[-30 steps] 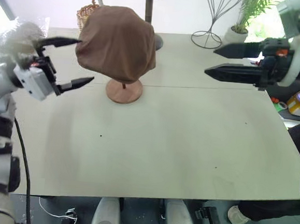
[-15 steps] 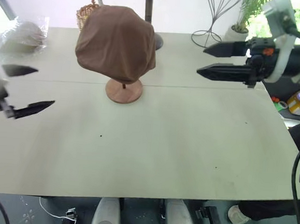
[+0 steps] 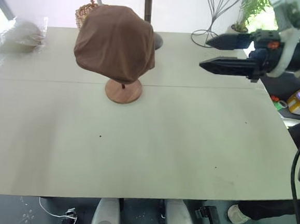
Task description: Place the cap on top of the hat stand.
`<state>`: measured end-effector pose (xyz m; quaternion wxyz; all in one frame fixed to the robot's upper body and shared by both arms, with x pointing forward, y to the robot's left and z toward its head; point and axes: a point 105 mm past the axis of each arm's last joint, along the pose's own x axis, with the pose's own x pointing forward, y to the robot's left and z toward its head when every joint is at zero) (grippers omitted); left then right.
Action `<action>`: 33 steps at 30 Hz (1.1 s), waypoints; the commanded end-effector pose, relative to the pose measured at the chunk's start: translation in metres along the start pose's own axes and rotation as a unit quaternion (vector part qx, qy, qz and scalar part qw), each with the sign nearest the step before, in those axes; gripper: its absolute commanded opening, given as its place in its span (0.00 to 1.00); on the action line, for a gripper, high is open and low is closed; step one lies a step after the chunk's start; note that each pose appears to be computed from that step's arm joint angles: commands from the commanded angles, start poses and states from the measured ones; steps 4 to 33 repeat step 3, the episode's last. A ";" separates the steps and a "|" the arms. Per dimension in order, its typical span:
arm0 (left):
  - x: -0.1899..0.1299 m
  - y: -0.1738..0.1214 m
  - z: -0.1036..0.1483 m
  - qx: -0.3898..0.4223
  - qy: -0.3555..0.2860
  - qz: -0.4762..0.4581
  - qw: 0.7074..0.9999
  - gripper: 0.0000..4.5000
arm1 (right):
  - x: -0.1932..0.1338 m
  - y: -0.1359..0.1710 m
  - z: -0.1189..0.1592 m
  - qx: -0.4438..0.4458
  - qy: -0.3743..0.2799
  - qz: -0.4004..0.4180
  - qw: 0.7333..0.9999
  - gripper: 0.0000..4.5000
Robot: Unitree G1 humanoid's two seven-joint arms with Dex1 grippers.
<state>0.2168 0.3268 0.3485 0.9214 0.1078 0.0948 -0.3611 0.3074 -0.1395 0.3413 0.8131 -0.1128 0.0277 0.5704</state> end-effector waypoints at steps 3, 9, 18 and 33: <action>-0.001 0.001 0.018 0.048 0.001 0.004 0.999 0.99 | -0.006 0.001 0.019 -0.033 -0.027 -0.006 0.999 1.00; -0.001 0.001 0.018 0.048 0.001 0.004 0.999 0.99 | -0.006 0.001 0.019 -0.033 -0.027 -0.006 0.999 1.00; -0.001 0.001 0.018 0.048 0.001 0.004 0.999 0.99 | -0.006 0.001 0.019 -0.033 -0.027 -0.006 0.999 1.00; -0.001 0.001 0.018 0.048 0.001 0.004 0.999 0.99 | -0.006 0.001 0.019 -0.033 -0.027 -0.006 0.999 1.00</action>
